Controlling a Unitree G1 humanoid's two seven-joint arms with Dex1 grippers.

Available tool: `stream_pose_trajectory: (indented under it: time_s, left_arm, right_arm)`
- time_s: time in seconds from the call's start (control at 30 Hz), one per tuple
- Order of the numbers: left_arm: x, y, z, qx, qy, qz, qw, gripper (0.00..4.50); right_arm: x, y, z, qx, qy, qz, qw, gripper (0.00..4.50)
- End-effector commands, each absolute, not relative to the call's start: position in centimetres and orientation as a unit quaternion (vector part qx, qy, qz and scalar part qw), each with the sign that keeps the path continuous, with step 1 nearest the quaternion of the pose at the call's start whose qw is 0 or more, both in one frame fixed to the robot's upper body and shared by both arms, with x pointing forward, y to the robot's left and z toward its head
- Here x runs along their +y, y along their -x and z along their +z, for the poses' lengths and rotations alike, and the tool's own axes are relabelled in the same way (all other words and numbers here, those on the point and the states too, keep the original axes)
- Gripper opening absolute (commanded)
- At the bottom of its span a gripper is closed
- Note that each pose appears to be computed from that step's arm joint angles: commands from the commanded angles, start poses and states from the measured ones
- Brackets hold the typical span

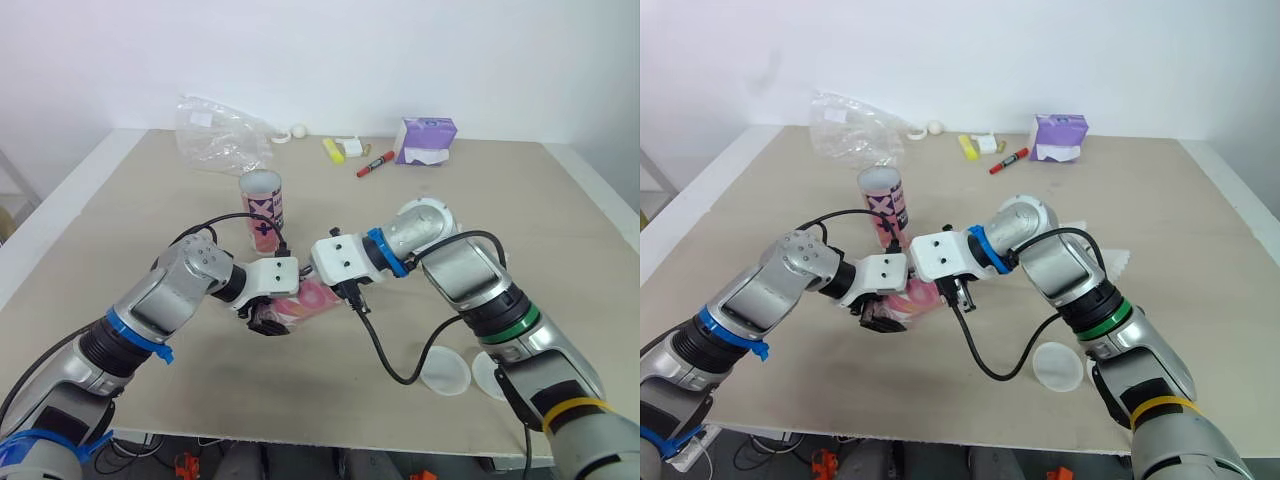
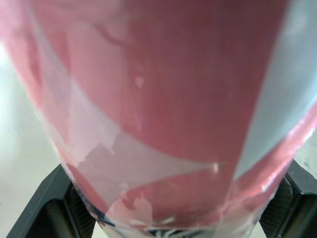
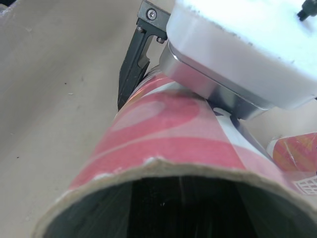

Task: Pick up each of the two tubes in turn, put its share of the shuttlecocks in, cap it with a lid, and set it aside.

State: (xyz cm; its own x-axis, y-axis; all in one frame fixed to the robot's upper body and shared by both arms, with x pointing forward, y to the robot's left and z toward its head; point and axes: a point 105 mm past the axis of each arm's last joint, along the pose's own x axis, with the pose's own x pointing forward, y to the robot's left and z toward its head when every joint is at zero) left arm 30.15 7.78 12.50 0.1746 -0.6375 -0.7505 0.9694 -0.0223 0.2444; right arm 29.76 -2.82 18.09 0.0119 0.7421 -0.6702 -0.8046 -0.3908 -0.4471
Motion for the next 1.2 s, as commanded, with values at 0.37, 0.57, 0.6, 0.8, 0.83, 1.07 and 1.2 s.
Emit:
stream_pose_trajectory:
  time_s: [0.37,0.57,0.6,0.8,0.83,1.07,1.2]
  left_arm:
    - [7.5,-30.5,12.1,0.203,-0.38,-0.602,0.672,3.79]
    - [7.7,-30.8,11.7,0.199,-0.371,-0.603,0.678,3.79]
    - [7.7,-30.8,11.7,0.196,-0.368,-0.603,0.68,3.79]
    - [7.8,-30.7,11.7,0.174,-0.341,-0.608,0.696,3.79]
    - [8.0,-30.7,11.7,0.167,-0.334,-0.608,0.701,3.79]
    - [8.7,-30.4,12.3,0.098,-0.271,-0.613,0.736,3.79]
    - [8.5,-30.1,12.5,0.047,-0.231,-0.622,0.747,3.79]
  right_arm:
    - [-8.8,-26.5,23.9,0.004,0.392,0.666,0.635,0.07]
    - [-9.8,-26.5,23.7,0.01,0.385,0.646,0.659,0.07]
    - [-9.7,-26.4,23.7,0.007,0.382,0.646,0.66,0.07]
    - [-9.6,-26.7,23.8,0.001,0.382,0.637,0.67,0.07]
    - [-9.7,-26.9,23.8,0.0,0.382,0.634,0.673,0.07]
    - [-11.8,-27.5,24.7,0.002,0.359,0.601,0.714,0.07]
    - [-13.6,-27.4,24.6,0.026,0.346,0.586,0.732,0.07]
